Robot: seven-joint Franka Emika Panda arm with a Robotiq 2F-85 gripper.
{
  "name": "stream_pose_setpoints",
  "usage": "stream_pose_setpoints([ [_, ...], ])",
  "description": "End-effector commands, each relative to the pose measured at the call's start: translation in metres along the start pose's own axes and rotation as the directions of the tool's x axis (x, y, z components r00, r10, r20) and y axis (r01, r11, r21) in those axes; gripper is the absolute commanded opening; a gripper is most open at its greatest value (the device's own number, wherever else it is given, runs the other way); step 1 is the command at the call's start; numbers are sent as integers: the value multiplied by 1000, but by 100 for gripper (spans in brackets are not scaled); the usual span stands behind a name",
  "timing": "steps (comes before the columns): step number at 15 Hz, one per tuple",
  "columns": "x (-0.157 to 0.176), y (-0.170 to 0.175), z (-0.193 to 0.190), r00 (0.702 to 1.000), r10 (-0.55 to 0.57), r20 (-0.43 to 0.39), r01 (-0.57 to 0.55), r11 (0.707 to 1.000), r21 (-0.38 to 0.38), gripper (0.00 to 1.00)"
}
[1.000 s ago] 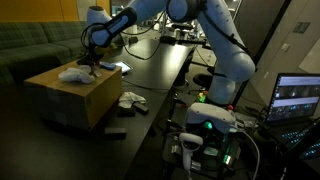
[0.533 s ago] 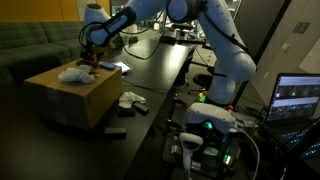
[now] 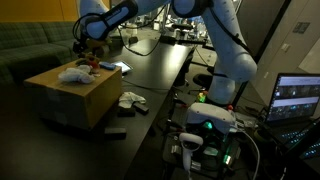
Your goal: Put the white towel on the table, then the blue sponge on the box, the right duster on the table, the moose doll on the box, the duster on the table, the turnip plushie on the box, the plastic on the table and finally the first left duster on the box
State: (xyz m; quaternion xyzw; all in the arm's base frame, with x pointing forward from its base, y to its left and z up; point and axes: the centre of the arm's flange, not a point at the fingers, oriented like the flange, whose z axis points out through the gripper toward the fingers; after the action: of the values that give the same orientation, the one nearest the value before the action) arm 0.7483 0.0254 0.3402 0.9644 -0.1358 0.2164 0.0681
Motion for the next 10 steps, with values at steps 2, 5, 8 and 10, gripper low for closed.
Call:
stream_pose_setpoints([
  [2, -32, -30, -21, 998, -64, 7, 63, 996, 67, 100],
  [5, -51, -52, -15, 993, -114, 30, 111, 989, 103, 100],
  [8, -68, -68, 2, 985, -162, 66, 152, 980, 130, 100],
  [10, -76, -70, 8, 979, -188, 83, 175, 975, 140, 100],
])
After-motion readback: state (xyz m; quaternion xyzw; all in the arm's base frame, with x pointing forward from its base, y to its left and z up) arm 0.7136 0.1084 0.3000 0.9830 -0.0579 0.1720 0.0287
